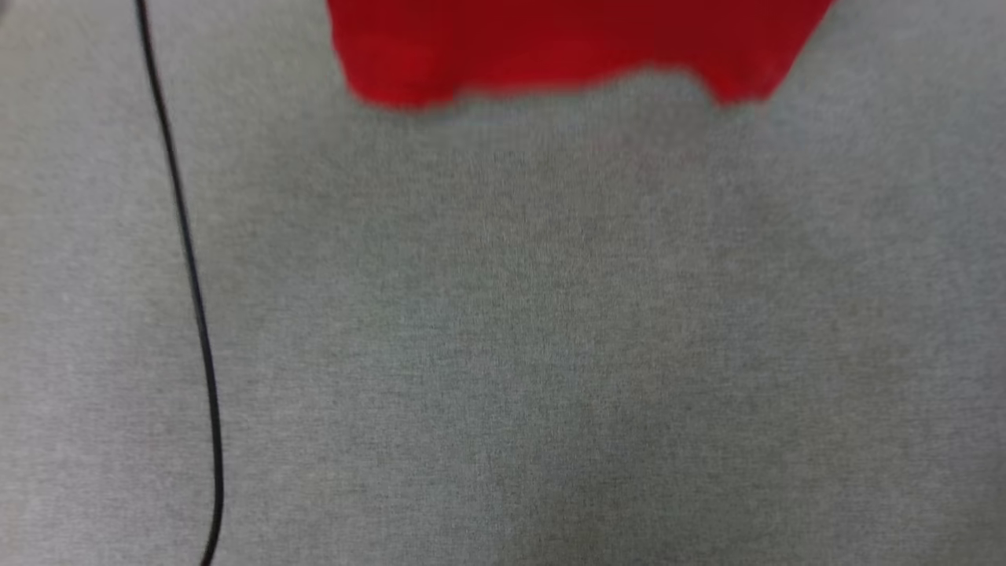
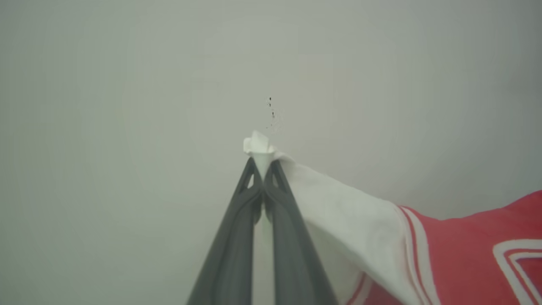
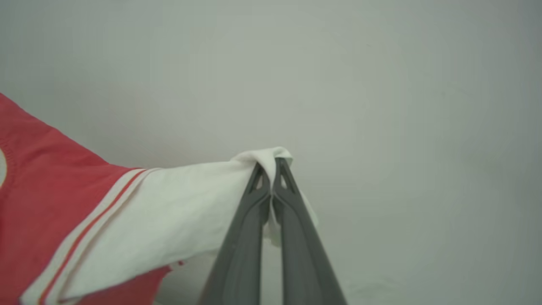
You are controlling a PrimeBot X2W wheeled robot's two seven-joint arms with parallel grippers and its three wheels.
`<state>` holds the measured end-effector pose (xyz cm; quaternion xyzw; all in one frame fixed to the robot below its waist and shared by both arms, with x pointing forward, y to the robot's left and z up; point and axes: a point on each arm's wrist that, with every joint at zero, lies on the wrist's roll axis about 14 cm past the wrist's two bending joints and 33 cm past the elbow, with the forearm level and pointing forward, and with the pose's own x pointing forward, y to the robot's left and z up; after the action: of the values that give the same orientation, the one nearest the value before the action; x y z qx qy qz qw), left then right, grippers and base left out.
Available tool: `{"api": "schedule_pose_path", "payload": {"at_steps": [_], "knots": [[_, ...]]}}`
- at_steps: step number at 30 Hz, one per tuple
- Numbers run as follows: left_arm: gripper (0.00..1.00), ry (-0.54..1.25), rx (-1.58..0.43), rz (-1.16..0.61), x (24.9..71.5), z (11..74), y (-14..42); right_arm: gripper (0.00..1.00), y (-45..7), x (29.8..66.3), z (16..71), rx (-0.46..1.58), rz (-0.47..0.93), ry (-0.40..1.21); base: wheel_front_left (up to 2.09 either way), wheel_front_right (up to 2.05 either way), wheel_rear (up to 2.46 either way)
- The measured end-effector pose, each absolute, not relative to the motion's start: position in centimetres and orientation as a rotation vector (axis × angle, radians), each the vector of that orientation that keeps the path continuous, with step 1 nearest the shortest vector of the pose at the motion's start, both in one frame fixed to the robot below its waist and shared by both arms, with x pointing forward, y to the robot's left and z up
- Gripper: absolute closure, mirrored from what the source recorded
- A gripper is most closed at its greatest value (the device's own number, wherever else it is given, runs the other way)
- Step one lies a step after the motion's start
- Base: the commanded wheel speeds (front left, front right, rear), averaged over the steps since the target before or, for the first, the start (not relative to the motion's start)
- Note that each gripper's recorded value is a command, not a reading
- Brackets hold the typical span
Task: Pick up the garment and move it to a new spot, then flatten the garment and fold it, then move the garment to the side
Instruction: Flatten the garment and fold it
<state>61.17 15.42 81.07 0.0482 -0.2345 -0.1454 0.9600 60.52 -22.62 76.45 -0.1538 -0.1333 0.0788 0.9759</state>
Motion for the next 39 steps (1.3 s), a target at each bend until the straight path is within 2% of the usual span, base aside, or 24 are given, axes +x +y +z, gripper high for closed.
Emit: {"api": "schedule_pose_path", "payload": {"at_steps": [11, 19, 27, 33, 39], "knots": [[1.0, -0.434, 0.076, -0.232, 68.2, 77.7, 17.3, 1.0, -22.6, 67.6, 75.5, -0.332, 0.105, -0.292, 0.0, 0.0, 0.0], [1.0, -0.375, 0.02, -0.229, 69.9, 72.8, 17.6, 1.0, -21.5, 69.8, 70.1, -0.321, 0.142, -0.218, 0.0, 0.0, 0.0], [1.0, -0.259, -0.056, -0.196, 67.8, 65.3, 19.4, 1.0, -21.2, 67.4, 62.8, -0.244, 0.187, -0.122, 0.0, 0.0, 0.0], [1.0, -0.164, -0.104, -0.154, 63.8, 60.3, 20.8, 1.0, -21.0, 63.2, 57.7, -0.181, 0.216, -0.044, 0.0, 0.0, 0.0], [1.0, -0.07, -0.136, -0.094, 57.9, 55.8, 22.3, 1.0, -21.6, 58.2, 54.4, -0.118, 0.218, 0.019, 0.0, 0.0, 0.0]]}}
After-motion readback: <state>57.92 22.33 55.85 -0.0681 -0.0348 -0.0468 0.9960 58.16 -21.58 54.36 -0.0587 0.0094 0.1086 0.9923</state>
